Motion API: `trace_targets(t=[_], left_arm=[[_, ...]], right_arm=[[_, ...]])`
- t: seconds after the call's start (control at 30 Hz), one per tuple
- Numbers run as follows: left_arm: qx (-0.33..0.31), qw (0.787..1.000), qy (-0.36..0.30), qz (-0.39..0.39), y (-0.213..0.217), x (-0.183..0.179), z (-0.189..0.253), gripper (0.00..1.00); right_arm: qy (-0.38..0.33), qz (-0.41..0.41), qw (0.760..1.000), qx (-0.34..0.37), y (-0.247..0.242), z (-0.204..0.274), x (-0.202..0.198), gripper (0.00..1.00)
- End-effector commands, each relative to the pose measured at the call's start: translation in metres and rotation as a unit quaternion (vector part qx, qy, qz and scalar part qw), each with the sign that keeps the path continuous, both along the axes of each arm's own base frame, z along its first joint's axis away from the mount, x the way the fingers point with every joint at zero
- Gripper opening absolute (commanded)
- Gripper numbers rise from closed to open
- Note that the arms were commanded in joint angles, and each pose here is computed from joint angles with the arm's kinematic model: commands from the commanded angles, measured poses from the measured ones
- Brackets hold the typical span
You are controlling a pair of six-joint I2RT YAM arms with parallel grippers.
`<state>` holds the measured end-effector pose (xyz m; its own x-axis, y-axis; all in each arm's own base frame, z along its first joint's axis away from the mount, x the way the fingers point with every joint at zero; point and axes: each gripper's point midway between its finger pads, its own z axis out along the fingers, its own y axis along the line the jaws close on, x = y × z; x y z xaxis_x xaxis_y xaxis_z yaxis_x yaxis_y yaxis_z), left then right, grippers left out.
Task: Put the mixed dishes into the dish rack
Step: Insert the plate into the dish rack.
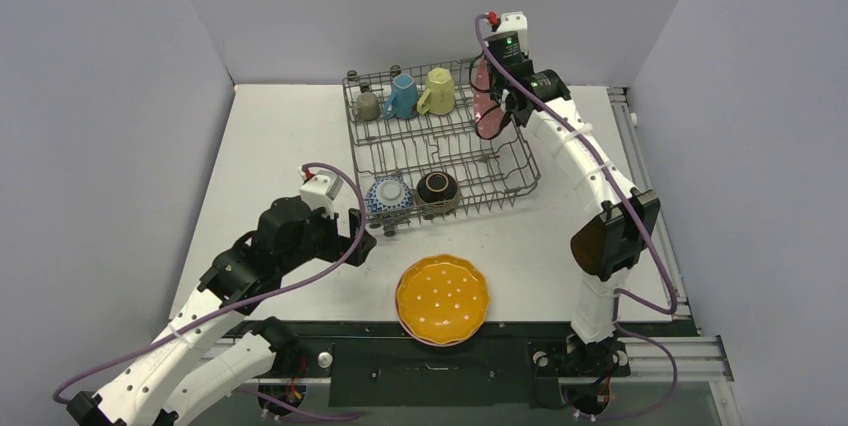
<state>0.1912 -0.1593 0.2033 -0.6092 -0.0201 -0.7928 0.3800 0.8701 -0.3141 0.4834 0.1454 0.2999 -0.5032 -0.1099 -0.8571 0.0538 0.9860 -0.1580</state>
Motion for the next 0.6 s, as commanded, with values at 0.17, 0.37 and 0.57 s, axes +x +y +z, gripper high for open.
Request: trace_targets(t=[0.17, 0.37, 0.57], left_arm=[[0.002, 1.0, -0.015, 0.008, 0.004, 0.007, 0.006, 0.96], [0.003, 1.0, -0.015, 0.013, 0.005, 0.008, 0.005, 0.96], [0.004, 1.0, -0.016, 0.017, 0.007, 0.01, 0.005, 0.96]], right_arm=[[-0.131, -0.035, 0.991, 0.019, -0.004, 0.069, 0.033, 0.0], [-0.126, -0.041, 0.991, 0.012, -0.005, 0.056, 0.045, 0.0], [-0.125, -0.048, 0.991, 0.0, -0.009, 0.041, 0.054, 0.0]])
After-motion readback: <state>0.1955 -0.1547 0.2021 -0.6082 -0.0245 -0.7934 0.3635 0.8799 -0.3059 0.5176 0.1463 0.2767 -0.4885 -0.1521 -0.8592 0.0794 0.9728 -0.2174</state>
